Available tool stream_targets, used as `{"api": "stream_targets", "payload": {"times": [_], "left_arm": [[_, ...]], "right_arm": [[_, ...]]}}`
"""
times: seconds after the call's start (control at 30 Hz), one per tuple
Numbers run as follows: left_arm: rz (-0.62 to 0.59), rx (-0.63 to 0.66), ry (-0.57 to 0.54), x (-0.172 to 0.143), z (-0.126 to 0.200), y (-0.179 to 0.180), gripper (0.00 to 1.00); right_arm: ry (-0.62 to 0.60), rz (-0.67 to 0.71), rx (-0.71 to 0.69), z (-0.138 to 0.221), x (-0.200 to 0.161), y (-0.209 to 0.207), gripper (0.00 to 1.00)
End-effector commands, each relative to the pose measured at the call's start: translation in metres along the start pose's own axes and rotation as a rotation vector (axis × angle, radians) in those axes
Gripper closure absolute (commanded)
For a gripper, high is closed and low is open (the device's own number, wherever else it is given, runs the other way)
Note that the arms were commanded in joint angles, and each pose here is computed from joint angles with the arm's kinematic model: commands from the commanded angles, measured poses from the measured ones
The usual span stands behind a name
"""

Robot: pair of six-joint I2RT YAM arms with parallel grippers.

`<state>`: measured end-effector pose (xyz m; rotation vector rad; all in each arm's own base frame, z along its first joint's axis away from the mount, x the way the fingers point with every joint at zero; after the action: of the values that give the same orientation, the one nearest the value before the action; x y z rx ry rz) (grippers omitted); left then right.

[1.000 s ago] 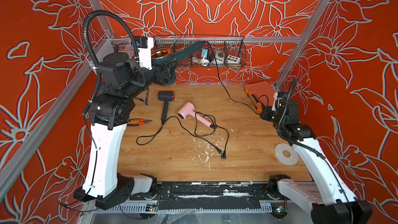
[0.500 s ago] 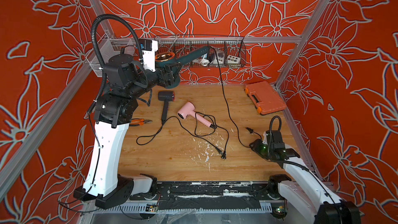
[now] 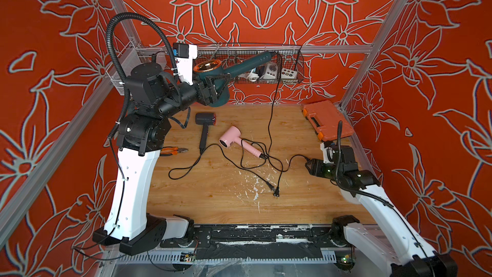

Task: Wrap the cord around the hair dryer
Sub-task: Adjust the power cord, then wrap the power cord around the hair dryer.

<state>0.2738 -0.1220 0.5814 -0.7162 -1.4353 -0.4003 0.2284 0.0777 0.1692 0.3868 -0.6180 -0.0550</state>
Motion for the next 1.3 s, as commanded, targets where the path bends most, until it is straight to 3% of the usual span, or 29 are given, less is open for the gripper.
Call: {"api": "stream_targets", "payload": {"times": [0.0,0.23,0.37,0.57,0.7,0.97,1.27], "left_arm": [[-0.048,-0.103,-0.126,0.033,0.013,-0.024,1.00],[-0.019,-0.198,-0.170,0.050,0.006,-0.033,1.00],[-0.027,-0.201,-0.171,0.053,0.005,-0.033,1.00],[-0.021,-0.195,-0.156,0.047,0.002,-0.030,1.00],[-0.016,-0.209,-0.171,0.050,0.002,-0.031,1.00],[-0.013,-0.208,-0.169,0.049,0.003,-0.032,1.00],[-0.002,-0.209,-0.165,0.046,0.003,-0.031,1.00]], "right_arm": [[-0.054,0.237,0.002,-0.005,0.020,0.016,0.35],[-0.084,0.475,0.124,-0.041,0.027,0.066,0.34],[-0.003,0.601,0.101,-0.067,0.017,0.072,0.36],[0.015,0.699,0.116,-0.065,0.014,0.093,0.33],[-0.024,0.670,0.169,-0.077,0.016,0.111,0.33],[-0.057,0.447,0.014,-0.145,0.028,0.099,0.41],[-0.176,0.251,-0.012,-0.185,0.038,0.096,0.46]]}}
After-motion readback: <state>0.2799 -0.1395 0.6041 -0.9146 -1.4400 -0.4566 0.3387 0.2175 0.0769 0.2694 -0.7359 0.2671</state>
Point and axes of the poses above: each gripper's point midway between its finger pads, its own z axis back along the fingers, its own y axis along the line the jaws close on, x = y × z, the point moved 4 cm from there along z, back along the fingers, and after that the axes turned 4 degrees about -z, right-handed, at the moved point
